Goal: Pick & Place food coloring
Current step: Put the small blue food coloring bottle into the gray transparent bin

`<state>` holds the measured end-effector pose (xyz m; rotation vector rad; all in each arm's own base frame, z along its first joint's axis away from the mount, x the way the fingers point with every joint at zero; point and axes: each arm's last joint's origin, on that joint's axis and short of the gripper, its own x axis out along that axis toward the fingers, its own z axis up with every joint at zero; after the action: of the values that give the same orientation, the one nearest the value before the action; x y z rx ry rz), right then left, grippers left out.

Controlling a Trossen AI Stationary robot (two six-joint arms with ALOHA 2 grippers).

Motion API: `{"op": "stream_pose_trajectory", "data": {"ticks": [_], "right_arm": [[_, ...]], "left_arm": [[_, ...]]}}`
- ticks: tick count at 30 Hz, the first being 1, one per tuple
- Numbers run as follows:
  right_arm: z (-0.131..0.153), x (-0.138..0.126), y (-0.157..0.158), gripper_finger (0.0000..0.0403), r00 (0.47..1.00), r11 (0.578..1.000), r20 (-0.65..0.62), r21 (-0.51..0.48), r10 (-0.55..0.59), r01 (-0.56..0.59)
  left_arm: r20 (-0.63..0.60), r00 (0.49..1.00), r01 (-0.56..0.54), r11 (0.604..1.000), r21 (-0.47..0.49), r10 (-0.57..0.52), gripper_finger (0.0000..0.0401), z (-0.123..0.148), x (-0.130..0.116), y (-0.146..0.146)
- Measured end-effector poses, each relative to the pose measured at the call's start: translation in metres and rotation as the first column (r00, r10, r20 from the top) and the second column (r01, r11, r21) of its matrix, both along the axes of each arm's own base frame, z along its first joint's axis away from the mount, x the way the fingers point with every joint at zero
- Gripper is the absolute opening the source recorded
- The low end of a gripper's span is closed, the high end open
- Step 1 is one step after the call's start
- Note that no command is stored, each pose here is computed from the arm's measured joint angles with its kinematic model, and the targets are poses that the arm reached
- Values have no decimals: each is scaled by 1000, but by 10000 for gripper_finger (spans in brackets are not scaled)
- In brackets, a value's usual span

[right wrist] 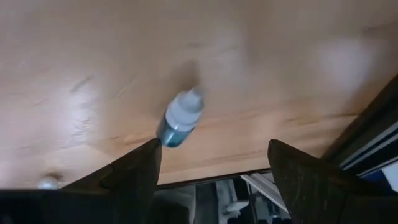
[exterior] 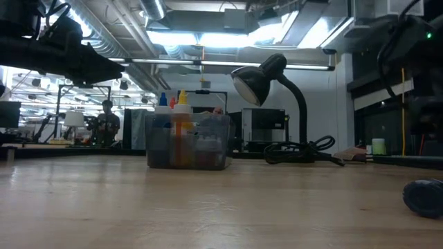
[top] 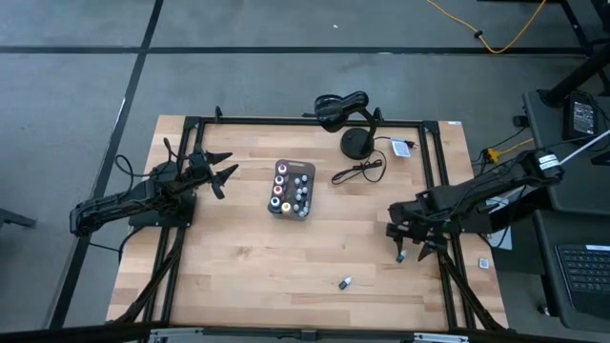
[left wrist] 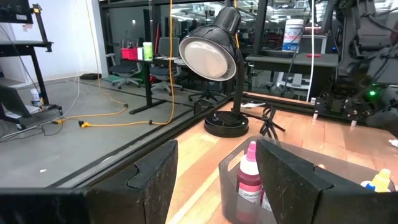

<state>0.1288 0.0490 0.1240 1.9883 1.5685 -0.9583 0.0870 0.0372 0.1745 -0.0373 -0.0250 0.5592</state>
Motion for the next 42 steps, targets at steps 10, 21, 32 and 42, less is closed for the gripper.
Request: {"op": "stream_pose_trajectory", "data": {"ticks": [10,21,32,42], "right_arm": [[-13,-6,-12,294,990,991,32,-4,-137,137],[-19,-5,-18,294,968,969,45,-21,-247,248],[-19,-8,-17,294,989,993,83,23,-121,119],[-20,-9,-26,294,974,996,223,-94,25,-4]], "left_arm": [[0,1000,0,1000,0,0,212,0,0,0],[0,1000,0,1000,0,0,212,0,0,0],[0,1000,0,1000,0,0,212,0,0,0],[0,1000,0,1000,0,0,212,0,0,0]]}}
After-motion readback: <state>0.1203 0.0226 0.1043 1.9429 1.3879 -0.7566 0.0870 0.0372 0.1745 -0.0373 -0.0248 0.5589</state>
